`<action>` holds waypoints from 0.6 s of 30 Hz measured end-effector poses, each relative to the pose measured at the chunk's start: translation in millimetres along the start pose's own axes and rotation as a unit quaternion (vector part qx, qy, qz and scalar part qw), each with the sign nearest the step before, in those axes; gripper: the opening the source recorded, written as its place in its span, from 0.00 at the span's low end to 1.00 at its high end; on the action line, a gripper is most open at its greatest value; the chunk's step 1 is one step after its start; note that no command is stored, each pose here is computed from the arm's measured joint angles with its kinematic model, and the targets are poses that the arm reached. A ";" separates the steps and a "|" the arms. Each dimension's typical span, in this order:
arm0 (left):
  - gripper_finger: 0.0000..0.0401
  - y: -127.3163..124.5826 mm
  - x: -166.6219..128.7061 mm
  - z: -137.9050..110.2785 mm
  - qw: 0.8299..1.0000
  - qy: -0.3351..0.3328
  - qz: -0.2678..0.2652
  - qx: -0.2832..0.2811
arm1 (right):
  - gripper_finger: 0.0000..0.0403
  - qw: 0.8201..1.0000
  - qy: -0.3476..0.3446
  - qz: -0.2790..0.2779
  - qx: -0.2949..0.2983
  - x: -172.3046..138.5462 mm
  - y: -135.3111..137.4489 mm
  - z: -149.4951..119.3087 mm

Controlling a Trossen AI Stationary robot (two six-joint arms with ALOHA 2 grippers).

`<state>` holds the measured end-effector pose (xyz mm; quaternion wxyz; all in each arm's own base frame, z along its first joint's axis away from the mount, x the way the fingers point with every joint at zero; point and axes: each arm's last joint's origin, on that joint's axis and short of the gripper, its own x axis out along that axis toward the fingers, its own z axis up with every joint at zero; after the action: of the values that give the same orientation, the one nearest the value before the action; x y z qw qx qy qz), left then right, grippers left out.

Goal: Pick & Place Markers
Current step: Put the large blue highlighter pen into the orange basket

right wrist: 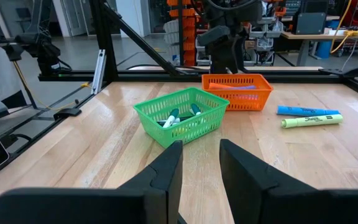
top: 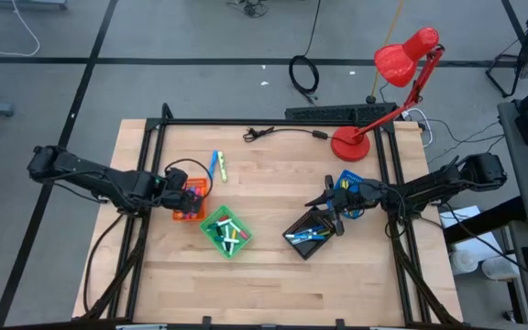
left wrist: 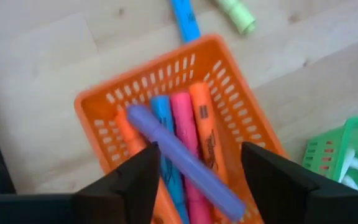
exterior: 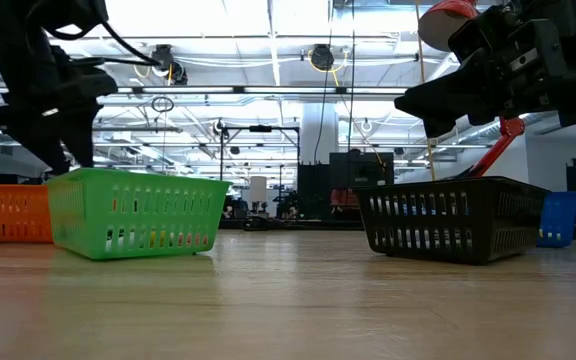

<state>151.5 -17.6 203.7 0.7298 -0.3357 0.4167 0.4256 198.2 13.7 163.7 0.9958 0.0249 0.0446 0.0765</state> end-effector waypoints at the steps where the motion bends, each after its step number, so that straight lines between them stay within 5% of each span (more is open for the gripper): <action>1: 0.58 -0.6 0.1 1.1 1.000 -0.011 -0.001 0.000 | 0.23 1.000 0.000 0.000 0.000 0.0 0.0 0.0; 13: 0.64 -17.5 -1.7 61.9 0.989 -0.121 -0.078 0.034 | 0.23 1.000 0.000 0.000 0.000 0.0 -0.1 0.0; 18: 0.64 -9.1 18.9 88.5 0.993 -0.102 -0.057 0.035 | 0.23 1.000 0.000 0.000 0.000 0.0 0.0 0.0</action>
<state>193.7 59.8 225.9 0.8028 -0.2880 0.3344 0.4010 198.2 13.7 163.7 0.9958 0.0248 0.0446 0.0764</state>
